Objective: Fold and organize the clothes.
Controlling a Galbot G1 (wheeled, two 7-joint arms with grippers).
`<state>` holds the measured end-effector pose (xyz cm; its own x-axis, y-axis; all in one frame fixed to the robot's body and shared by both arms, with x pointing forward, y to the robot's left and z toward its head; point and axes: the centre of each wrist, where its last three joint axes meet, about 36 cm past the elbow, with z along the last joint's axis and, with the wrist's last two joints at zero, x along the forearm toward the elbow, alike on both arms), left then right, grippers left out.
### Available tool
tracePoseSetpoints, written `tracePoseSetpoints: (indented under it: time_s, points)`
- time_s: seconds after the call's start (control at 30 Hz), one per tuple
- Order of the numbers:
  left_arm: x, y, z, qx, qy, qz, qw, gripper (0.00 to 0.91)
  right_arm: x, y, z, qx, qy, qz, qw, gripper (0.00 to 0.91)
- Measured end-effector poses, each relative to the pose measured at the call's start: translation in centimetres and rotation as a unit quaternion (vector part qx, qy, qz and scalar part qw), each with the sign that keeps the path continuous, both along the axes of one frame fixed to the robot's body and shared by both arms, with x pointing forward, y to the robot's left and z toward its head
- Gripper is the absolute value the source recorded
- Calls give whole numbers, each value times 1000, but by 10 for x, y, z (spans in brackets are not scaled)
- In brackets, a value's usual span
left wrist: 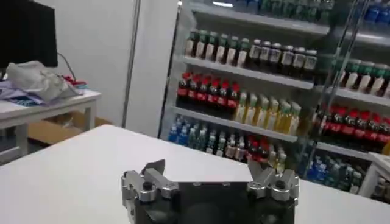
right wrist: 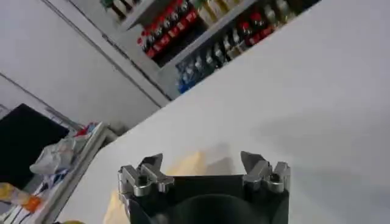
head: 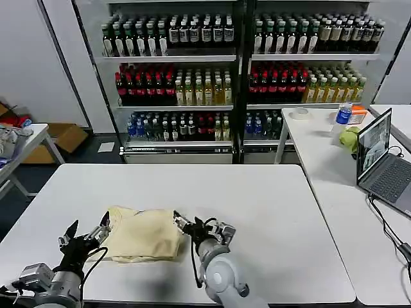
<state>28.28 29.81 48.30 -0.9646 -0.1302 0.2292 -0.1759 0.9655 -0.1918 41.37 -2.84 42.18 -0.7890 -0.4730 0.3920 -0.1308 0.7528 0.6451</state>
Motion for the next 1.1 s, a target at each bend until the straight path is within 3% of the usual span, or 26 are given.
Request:
tracePoseSetpoints:
  time_s: [0.3,0.33,0.37,0.4,0.47,1.1]
  points:
    - [-4,-1,1,-7,3,3,1000,907,-6,24,-15,-8,30,24,999,907]
    - [-4,-1,1,-7,3,3,1000,907,-5,25,-15,-9,31,26,999,856]
    - [-4,-1,1,-7,3,3,1000,907,-5,26,-16,-10,32,27,999,705]
    - [-5,-1,1,-8,3,4,1000,907,-5,27,-17,-12,33,27,999,322]
    - [-5,0,2,-7,2,5,1000,907,-4,28,-18,-14,34,27,999,0]
    - [-9,-2,5,-13,2,7,1000,907,0,35,-17,-9,27,31,999,0]
